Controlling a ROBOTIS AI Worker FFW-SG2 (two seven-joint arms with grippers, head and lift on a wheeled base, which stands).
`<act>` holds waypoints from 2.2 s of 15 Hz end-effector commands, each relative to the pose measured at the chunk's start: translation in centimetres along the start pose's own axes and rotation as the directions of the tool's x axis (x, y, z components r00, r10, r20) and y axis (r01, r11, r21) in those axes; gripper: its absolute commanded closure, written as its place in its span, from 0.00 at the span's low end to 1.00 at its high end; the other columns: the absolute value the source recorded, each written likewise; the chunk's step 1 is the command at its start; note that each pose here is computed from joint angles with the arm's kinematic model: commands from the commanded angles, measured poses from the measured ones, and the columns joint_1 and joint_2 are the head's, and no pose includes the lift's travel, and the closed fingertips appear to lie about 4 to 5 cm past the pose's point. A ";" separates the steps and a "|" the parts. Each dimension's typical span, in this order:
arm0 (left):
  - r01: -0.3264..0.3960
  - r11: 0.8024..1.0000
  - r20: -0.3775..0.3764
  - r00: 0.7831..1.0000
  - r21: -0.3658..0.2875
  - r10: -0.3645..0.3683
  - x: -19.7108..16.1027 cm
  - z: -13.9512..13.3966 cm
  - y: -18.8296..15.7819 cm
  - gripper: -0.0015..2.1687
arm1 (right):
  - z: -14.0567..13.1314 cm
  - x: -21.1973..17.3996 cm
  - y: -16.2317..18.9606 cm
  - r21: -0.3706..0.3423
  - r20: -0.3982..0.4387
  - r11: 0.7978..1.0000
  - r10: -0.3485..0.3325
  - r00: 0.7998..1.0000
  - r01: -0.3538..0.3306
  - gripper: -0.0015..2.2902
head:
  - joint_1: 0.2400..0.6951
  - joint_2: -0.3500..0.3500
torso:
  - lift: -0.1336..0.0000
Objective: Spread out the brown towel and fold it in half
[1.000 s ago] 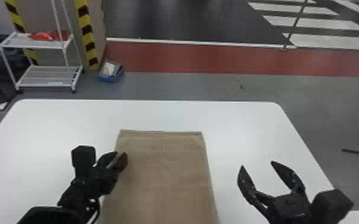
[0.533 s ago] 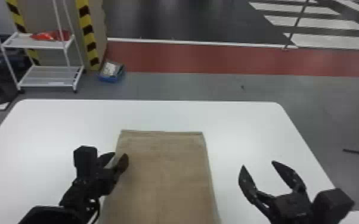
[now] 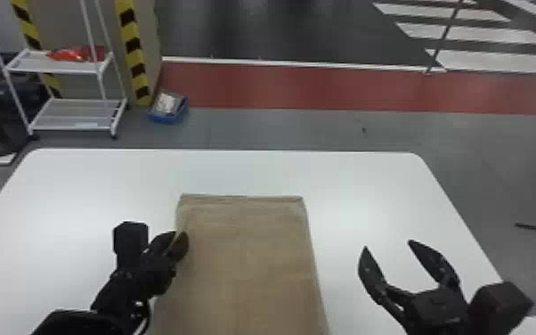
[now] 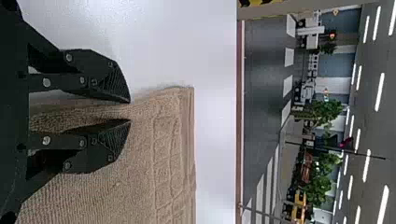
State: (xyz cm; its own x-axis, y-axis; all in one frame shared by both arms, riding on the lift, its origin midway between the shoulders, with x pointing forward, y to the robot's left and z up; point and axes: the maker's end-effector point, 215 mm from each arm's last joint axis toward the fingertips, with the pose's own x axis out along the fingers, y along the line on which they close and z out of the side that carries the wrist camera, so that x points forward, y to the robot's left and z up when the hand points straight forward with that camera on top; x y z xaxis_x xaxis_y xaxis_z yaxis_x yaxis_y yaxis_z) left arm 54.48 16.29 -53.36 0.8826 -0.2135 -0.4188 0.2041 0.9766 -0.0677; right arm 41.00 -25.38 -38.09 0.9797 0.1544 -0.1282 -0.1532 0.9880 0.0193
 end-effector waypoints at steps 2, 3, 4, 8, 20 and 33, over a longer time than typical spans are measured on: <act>0.002 1.000 0.012 1.000 0.003 -0.002 -0.1 0.5 -0.3 0.49 | -0.1 -0.1 -0.2 0.001 -0.001 1.000 -0.004 1.000 0.004 0.06 | 1.00 0.35 | 0.58; -0.009 1.000 0.017 1.000 0.003 0.009 -0.3 0.6 0.0 0.49 | -0.1 -0.1 -0.3 0.000 -0.001 1.000 -0.005 1.000 0.005 0.06 | 1.00 0.35 | 0.58; -0.018 1.000 0.030 0.999 0.005 0.018 -0.4 1.1 0.0 0.49 | -0.1 -0.1 -0.3 0.000 -0.004 1.000 -0.005 1.000 0.005 0.06 | 1.00 0.35 | 0.58; -0.046 0.998 0.079 0.996 0.045 0.042 -2.1 2.6 -0.4 0.49 | -0.6 0.0 -0.3 0.005 -0.017 1.000 -0.004 1.000 0.004 0.06 | 1.00 0.35 | 0.58; 0.223 0.963 0.161 0.956 0.149 -0.246 -11.4 5.3 -16.9 0.48 | -2.3 0.2 -0.5 0.015 -0.051 1.000 -0.007 0.999 0.007 0.06 | 1.00 0.14 | 0.58; 0.117 0.961 0.084 0.986 0.250 -0.142 -10.0 1.4 -13.9 0.07 | -4.7 0.2 1.3 0.052 -0.083 0.998 0.027 0.996 -0.023 0.06 | 1.00 0.05 | 0.58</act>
State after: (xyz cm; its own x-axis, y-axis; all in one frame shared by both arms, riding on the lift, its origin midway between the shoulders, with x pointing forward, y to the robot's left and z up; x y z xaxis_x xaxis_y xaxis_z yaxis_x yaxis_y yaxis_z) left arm 42.47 3.03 -47.64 0.8553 -0.3772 -0.3551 0.4398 0.8909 0.1131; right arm 40.45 -24.47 -42.40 0.9631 0.1732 -0.2058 -0.1625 0.9844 0.0681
